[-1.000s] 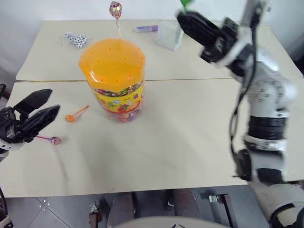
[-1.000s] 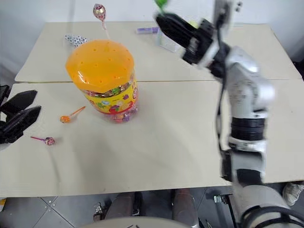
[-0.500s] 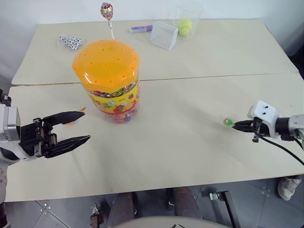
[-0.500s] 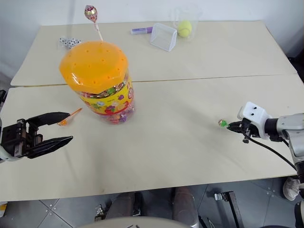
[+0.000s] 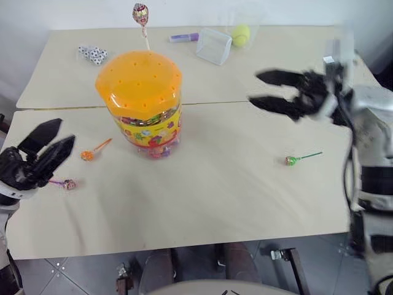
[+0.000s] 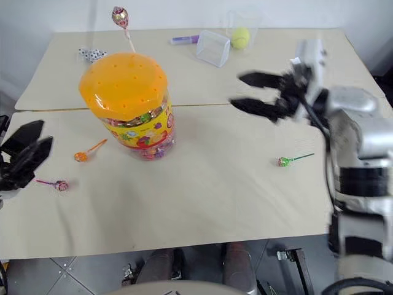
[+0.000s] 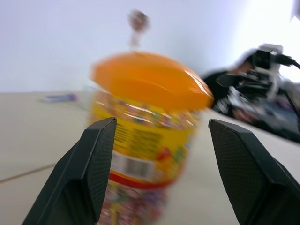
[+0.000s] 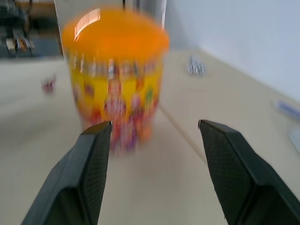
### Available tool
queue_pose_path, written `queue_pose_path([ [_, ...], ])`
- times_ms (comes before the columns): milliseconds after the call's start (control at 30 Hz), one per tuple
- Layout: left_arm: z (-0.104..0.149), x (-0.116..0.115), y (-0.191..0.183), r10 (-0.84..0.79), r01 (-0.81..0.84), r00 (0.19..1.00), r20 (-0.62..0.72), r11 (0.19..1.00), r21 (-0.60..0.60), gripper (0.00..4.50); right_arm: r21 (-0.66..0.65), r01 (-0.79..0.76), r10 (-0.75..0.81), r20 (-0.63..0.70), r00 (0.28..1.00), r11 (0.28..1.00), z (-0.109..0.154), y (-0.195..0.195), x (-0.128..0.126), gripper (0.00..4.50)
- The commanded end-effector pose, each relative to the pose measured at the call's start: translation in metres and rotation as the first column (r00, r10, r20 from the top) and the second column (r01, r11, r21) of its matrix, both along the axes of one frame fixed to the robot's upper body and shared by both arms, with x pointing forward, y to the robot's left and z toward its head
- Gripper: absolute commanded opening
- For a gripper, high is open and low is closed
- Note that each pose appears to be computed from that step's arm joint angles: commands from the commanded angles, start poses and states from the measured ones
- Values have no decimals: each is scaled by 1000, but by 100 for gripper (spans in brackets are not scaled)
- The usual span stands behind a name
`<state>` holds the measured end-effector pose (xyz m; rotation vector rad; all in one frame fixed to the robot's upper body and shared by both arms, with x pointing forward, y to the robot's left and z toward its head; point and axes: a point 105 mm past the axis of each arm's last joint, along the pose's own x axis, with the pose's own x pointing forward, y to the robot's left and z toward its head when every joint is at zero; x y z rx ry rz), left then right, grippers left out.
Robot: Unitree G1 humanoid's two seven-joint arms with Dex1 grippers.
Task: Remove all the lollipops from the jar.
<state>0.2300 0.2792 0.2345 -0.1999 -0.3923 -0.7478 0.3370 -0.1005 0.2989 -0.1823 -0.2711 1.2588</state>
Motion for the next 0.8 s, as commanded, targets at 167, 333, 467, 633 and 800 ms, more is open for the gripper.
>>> queue_pose_path([
  [167,4,-2,-4,-20,21,1000,8,999,-41,336,127,61,-48,-100,994,990,34,100,36,307],
  [333,5,-3,-7,-25,26,1000,14,999,-48,336,145,76,-59,-115,992,987,41,128,42,307],
  [467,6,-4,-8,-29,30,999,18,998,-50,336,148,70,-51,-125,991,987,44,139,42,307],
  [633,7,-3,-11,-41,42,999,27,998,-55,336,161,70,-48,-136,990,985,53,156,44,307],
  [800,9,-2,-12,-44,46,998,37,998,-54,336,169,48,-24,-142,990,984,58,168,45,307],
])
